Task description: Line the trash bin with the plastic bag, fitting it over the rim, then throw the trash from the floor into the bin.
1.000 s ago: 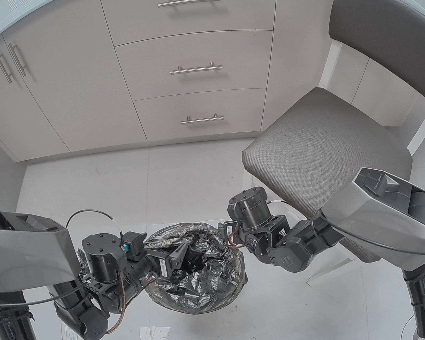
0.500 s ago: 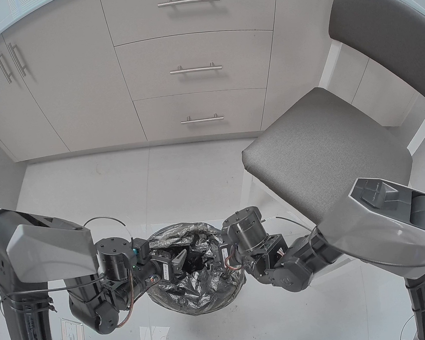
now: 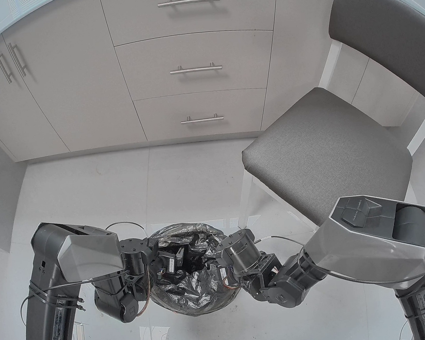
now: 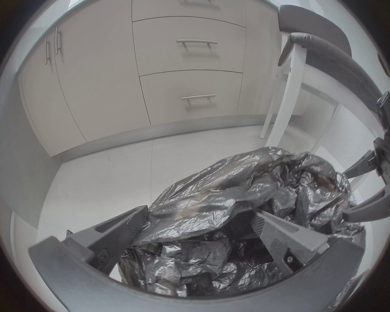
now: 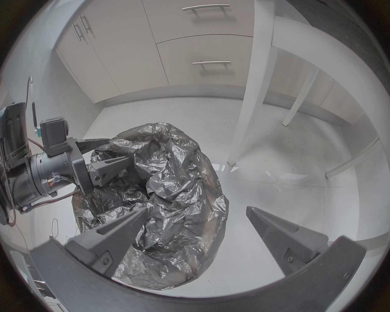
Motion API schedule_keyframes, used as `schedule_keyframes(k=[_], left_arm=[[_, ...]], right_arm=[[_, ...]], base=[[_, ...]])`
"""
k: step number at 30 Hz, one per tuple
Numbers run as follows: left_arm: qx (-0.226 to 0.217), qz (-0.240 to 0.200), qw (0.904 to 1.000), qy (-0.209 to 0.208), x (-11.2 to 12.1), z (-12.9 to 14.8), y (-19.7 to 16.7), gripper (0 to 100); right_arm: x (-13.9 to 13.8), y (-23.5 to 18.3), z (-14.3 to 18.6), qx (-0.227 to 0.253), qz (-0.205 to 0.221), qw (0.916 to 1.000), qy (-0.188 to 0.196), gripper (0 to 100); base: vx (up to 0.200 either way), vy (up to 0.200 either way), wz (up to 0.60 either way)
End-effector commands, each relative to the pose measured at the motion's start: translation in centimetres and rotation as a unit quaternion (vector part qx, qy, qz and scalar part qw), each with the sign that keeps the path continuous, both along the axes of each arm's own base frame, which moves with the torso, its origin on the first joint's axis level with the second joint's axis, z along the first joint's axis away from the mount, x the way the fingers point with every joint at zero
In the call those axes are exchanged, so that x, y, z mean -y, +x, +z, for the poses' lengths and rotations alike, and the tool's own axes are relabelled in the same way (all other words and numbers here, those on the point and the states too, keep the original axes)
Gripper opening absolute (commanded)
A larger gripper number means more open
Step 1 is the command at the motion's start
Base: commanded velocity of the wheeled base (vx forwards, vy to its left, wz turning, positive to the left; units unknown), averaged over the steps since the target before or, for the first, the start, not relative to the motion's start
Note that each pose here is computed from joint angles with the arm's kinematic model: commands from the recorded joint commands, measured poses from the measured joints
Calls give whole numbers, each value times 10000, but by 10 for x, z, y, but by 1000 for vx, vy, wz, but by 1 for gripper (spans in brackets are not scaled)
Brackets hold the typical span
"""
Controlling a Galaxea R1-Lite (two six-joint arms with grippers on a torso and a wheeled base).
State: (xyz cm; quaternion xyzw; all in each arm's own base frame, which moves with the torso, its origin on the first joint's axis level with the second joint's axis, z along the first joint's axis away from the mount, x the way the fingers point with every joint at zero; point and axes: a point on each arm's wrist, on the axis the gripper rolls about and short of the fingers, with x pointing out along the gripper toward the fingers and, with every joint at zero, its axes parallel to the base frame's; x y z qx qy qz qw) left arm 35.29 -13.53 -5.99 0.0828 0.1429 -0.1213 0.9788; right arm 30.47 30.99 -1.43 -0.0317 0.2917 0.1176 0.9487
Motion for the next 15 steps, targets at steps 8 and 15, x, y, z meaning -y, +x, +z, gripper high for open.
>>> schedule_keyframes(k=[8, 15], left_arm=[[-76, 266, 9995, 120, -4, -24, 9, 100], [-40, 281, 9995, 108, -4, -23, 11, 100]], right_arm=[[4, -2, -21, -107, -282, 9994, -165, 100], [12, -2, -29, -201, -493, 9983, -217, 100]], base=[[0, 0, 0], [0, 0, 0]])
